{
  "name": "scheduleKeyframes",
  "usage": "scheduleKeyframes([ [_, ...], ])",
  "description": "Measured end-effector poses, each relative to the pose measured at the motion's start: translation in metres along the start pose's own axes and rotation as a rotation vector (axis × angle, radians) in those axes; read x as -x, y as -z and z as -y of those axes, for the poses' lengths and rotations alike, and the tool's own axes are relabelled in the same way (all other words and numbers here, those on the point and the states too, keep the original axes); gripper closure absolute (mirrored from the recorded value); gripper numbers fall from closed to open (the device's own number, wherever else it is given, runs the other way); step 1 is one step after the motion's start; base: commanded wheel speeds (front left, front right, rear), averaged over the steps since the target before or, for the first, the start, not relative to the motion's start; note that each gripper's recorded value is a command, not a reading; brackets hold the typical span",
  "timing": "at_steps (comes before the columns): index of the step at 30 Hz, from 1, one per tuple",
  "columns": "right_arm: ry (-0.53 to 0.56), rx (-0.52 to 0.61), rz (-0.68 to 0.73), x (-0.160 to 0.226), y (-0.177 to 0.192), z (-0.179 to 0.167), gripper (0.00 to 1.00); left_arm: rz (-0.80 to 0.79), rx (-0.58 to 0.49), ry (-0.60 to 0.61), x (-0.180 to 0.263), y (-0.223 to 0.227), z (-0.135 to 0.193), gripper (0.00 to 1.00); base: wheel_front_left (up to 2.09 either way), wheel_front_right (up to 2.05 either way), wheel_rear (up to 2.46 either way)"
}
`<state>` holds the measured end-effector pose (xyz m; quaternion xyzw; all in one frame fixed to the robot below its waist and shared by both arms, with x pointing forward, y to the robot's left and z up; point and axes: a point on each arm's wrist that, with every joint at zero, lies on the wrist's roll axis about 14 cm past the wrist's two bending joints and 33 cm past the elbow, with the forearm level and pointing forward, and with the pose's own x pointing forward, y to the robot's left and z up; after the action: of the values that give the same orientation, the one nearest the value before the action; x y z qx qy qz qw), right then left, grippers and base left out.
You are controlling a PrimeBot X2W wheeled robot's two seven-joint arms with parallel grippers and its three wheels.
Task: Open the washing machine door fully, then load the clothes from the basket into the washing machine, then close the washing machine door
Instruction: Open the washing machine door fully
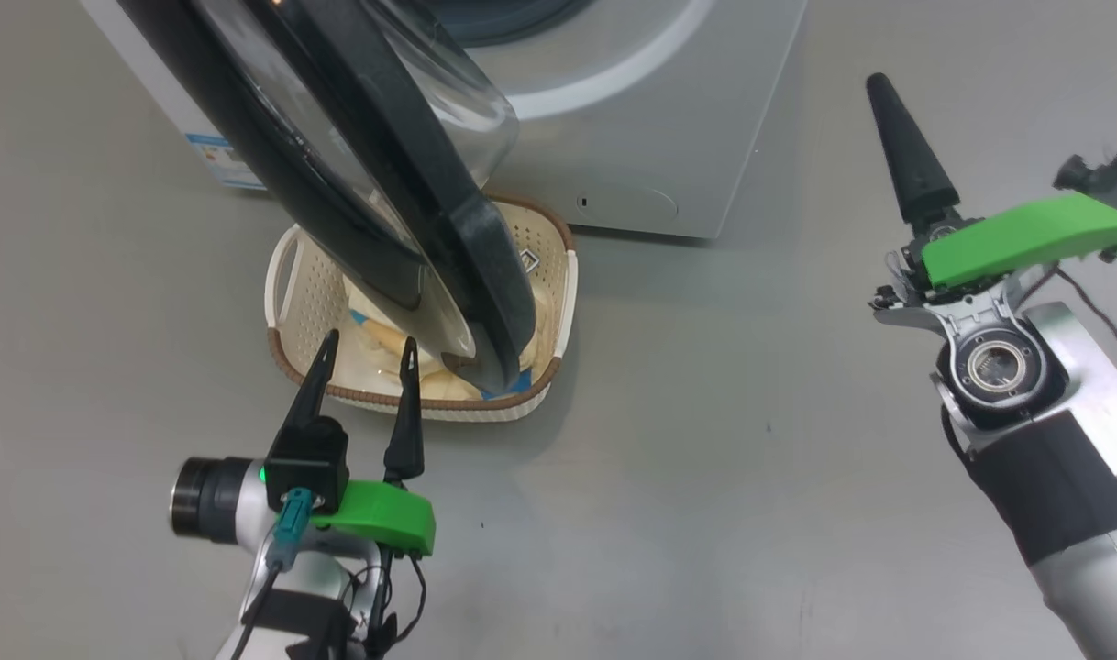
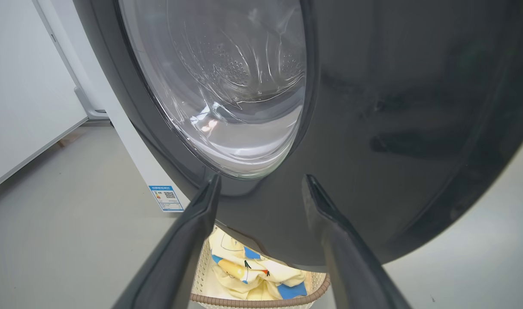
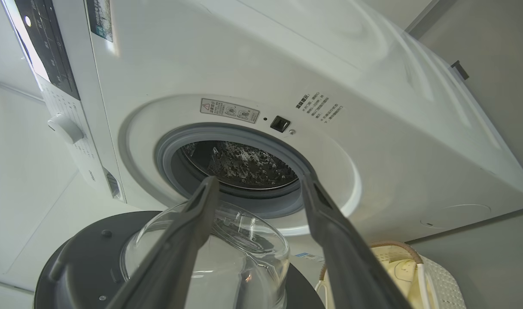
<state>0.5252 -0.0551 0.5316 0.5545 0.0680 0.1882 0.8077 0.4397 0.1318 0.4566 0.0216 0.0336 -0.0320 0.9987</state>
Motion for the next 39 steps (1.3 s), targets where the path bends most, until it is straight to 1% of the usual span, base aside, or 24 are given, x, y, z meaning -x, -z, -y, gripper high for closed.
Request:
scheduleKeyframes([
  [4, 0.013, 0.173, 0.084, 0.017, -0.027, 0.005, 0.0, 0.007, 0.0, 0.008, 0.004, -0.003, 0.003, 0.0, 0.0, 0.0, 0.0],
  [8, 0.052, 0.427, 0.126, 0.036, -0.053, 0.017, 0.0, 0.015, -0.003, 0.017, 0.009, -0.006, 0.005, 0.0, 0.0, 0.0, 0.0],
  [11, 0.09, 0.597, 0.164, 0.052, -0.073, 0.022, 0.0, 0.019, 0.004, 0.022, 0.014, -0.009, 0.008, 0.0, 0.0, 0.0, 0.0],
  [14, 0.132, 0.728, 0.212, 0.071, -0.089, 0.025, 0.0, 0.021, 0.012, 0.027, 0.019, -0.01, 0.01, 0.0, 0.0, 0.0, 0.0],
  [17, 0.175, 0.815, 0.224, 0.091, -0.088, 0.03, 0.0, 0.026, 0.013, 0.035, 0.024, -0.012, 0.013, 0.0, 0.0, 0.0, 0.0],
  [23, 0.26, 0.95, 0.228, 0.134, -0.084, 0.039, 0.0, 0.025, 0.015, 0.051, 0.031, -0.012, 0.018, 0.0, 0.0, 0.0, 0.0],
  [28, 0.297, 1.02, 0.204, 0.161, -0.074, 0.035, 0.0, 0.025, 0.017, 0.061, 0.037, -0.012, 0.022, 0.0, 0.0, 0.0, 0.0],
  [33, 0.338, 1.036, 0.163, 0.186, -0.057, 0.038, 0.0, 0.022, 0.022, 0.07, 0.041, -0.012, 0.025, 0.0, 0.0, 0.0, 0.0],
  [39, 0.381, 1.047, 0.153, 0.207, -0.056, 0.039, 0.0, 0.032, 0.025, 0.079, 0.04, -0.015, 0.028, 0.0, 0.0, 0.0, 0.0],
])
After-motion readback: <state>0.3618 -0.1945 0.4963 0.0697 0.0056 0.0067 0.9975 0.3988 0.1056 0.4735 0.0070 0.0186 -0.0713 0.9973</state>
